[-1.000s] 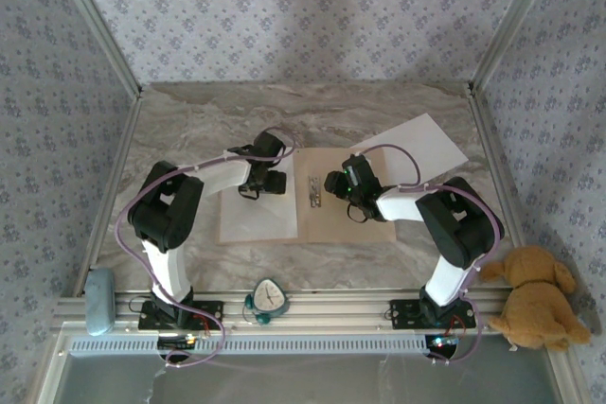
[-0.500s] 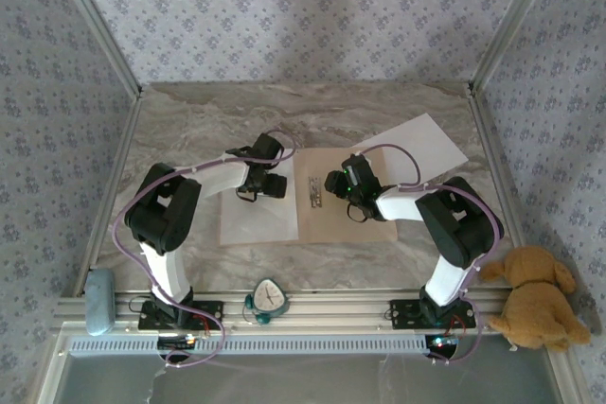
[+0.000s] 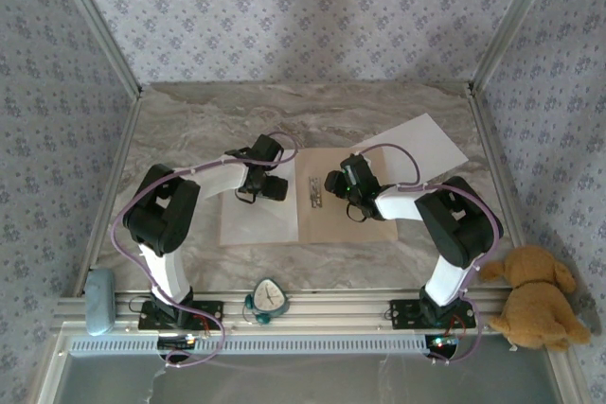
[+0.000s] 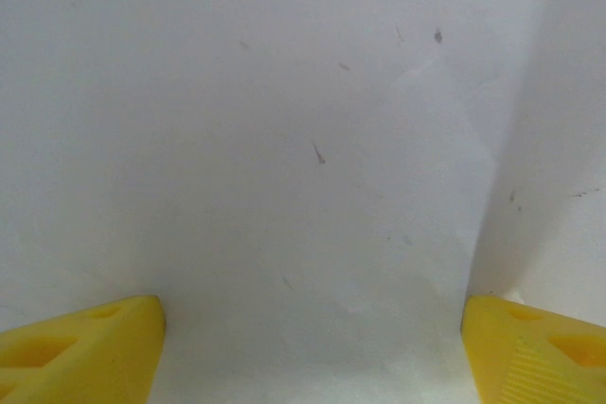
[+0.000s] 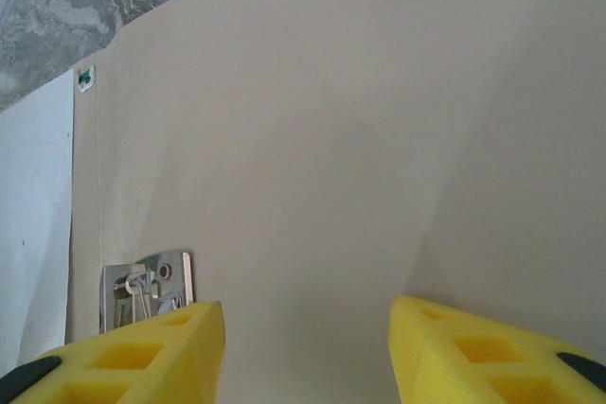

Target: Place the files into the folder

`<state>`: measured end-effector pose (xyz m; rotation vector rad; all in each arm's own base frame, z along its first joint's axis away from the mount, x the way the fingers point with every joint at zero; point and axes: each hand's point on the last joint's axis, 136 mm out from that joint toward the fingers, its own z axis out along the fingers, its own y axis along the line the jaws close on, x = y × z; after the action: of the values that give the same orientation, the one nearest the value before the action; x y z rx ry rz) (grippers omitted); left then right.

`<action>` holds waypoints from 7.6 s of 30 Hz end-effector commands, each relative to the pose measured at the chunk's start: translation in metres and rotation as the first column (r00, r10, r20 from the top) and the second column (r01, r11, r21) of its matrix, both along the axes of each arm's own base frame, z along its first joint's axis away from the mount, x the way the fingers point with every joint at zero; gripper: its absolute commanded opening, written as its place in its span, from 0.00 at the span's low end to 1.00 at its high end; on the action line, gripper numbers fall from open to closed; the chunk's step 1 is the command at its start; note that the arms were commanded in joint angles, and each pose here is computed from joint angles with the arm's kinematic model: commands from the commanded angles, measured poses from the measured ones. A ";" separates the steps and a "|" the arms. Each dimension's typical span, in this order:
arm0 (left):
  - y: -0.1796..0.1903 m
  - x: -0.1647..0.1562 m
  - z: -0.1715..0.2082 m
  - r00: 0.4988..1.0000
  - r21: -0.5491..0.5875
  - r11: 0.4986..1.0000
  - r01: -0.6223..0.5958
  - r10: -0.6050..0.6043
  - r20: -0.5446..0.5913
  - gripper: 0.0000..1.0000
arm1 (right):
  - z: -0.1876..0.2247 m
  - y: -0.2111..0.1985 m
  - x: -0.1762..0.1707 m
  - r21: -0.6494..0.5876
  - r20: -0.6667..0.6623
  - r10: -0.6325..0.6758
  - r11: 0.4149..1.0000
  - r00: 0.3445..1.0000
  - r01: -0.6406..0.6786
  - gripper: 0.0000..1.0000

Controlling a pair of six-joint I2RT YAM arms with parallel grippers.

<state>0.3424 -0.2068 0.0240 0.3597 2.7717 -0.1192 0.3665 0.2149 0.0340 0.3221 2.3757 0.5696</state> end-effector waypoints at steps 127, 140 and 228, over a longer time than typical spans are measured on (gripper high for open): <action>0.027 -0.030 -0.009 0.996 0.105 0.993 0.054 -0.046 -0.080 1.00 | -0.040 -0.017 -0.022 -0.129 -0.141 -0.033 0.992 0.989 0.015 0.53; 0.012 -0.032 -0.008 0.987 0.062 0.988 0.139 -0.133 -0.088 1.00 | -0.040 -0.017 -0.021 -0.131 -0.142 -0.035 0.991 0.989 0.016 0.53; 0.030 -0.008 -0.006 0.998 0.045 0.999 0.028 -0.026 -0.062 1.00 | -0.042 -0.003 -0.027 -0.109 -0.158 0.013 0.994 0.987 -0.030 0.53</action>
<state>0.3341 -0.1703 0.0213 0.3664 2.8307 -0.0639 0.3681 0.2191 0.0326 0.3146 2.3902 0.5179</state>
